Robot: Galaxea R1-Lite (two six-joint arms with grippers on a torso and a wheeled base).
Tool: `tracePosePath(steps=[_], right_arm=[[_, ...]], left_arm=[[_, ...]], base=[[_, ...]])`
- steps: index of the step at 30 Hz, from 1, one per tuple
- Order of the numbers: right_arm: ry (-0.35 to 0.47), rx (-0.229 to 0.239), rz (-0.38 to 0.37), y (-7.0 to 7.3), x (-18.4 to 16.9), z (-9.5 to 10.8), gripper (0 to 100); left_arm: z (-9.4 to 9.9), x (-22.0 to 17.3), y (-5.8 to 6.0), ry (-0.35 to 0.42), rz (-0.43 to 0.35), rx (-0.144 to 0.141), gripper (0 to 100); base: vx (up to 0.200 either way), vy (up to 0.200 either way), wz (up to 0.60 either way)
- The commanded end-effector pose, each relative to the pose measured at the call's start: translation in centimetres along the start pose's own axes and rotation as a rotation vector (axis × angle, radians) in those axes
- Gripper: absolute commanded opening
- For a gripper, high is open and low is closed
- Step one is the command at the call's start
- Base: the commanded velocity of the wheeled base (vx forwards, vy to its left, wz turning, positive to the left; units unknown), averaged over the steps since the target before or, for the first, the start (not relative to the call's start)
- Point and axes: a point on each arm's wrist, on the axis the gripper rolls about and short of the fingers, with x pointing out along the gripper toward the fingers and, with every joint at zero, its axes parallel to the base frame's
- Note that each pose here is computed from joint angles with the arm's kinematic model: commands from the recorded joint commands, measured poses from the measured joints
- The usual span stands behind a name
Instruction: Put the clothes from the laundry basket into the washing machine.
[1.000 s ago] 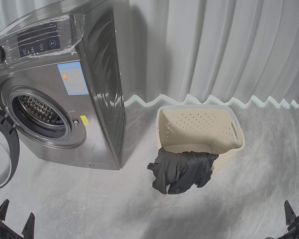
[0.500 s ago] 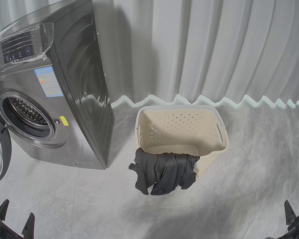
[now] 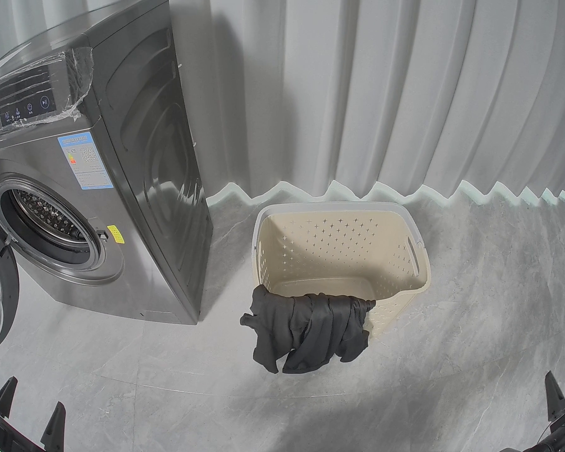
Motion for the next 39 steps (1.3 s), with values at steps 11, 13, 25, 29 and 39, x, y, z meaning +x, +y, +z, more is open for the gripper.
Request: tracePosePath(steps=[11,13,25,29,39], right_arm=[[0.309,0.06,0.339,1.4,7.3,7.6,100],[0.334,0.056,0.367,1.9,9.4,7.6,100],[0.463,0.052,0.44,3.8,14.0,6.2,100],[0.491,0.07,0.424,4.1,14.7,6.1,100],[0.681,0.13,0.401,8.3,18.7,3.0,100]], left_arm=[[-0.3,0.0,0.0,-0.006,0.0,-0.001,100],[-0.3,0.0,0.0,-0.006,0.0,-0.001,100],[-0.3,0.0,0.0,-0.006,0.0,-0.001,100],[-0.4,0.0,0.0,-0.005,0.0,-0.001,100],[-0.3,0.0,0.0,-0.006,0.0,-0.003,100]], base=[[0.0,0.0,0.0],[0.0,0.0,0.0],[0.0,0.0,0.0],[0.0,0.0,0.0],[0.0,0.0,0.0]])
